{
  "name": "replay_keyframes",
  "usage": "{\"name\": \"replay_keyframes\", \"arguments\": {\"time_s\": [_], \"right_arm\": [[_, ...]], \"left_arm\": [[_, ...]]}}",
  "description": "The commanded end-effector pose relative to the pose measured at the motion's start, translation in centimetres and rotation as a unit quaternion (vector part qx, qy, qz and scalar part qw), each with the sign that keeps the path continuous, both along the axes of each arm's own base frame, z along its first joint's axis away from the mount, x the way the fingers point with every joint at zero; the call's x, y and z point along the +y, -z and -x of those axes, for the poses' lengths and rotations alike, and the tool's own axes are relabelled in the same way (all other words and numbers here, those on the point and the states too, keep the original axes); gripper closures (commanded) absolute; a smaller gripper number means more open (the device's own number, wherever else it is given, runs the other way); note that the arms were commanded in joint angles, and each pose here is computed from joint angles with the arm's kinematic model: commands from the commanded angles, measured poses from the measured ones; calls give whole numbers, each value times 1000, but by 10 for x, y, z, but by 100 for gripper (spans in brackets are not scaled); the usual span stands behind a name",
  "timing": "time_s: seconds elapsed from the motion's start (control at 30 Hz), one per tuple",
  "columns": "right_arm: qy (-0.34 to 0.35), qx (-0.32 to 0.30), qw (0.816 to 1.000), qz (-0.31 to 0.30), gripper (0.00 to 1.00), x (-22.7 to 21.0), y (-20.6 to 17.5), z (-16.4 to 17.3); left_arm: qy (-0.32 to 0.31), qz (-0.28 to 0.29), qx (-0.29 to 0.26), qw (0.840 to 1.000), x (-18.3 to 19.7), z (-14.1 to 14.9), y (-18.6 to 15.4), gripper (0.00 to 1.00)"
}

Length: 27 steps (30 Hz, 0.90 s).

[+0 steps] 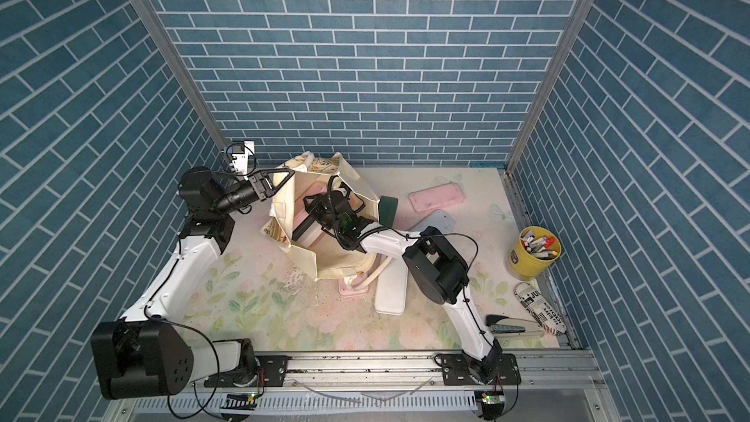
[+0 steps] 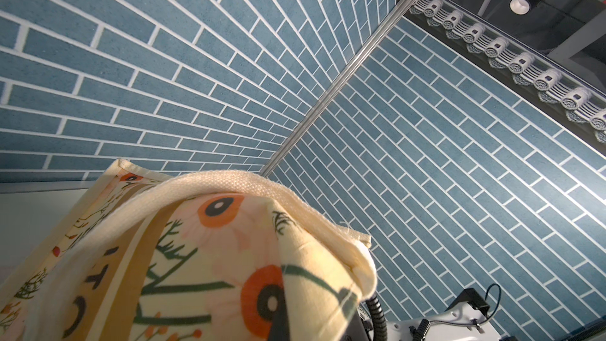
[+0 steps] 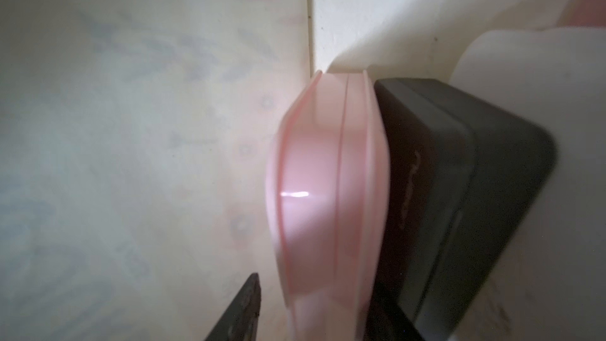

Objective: Take out the pencil case from the canvas bag
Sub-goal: Pick up the pencil case from the canvas bag.

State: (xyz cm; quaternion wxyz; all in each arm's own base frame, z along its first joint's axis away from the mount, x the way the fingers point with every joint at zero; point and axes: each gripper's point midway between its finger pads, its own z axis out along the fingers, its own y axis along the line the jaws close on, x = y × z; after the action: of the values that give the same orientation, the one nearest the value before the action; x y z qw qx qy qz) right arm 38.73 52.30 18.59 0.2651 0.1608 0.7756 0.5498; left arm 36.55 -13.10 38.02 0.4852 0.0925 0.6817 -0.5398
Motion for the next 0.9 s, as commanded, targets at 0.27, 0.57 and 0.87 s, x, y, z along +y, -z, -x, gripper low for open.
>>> {"name": "replay_keyframes", "arguments": {"time_s": [0.27,0.57,0.87], "right_arm": [[12,21,1000,-5,66,-2,0,-11],[15,-10,1000,-3,73,-16,-27,-5],[19,-25,999,-6,75,-28,-44,1]], "left_arm": [[15,-6,-86,996,-5,16,-36,97],[-3,-20,-66,998,-2,7,-25,97],[-24,-25,-42,999,5,-3,-15,97]]}}
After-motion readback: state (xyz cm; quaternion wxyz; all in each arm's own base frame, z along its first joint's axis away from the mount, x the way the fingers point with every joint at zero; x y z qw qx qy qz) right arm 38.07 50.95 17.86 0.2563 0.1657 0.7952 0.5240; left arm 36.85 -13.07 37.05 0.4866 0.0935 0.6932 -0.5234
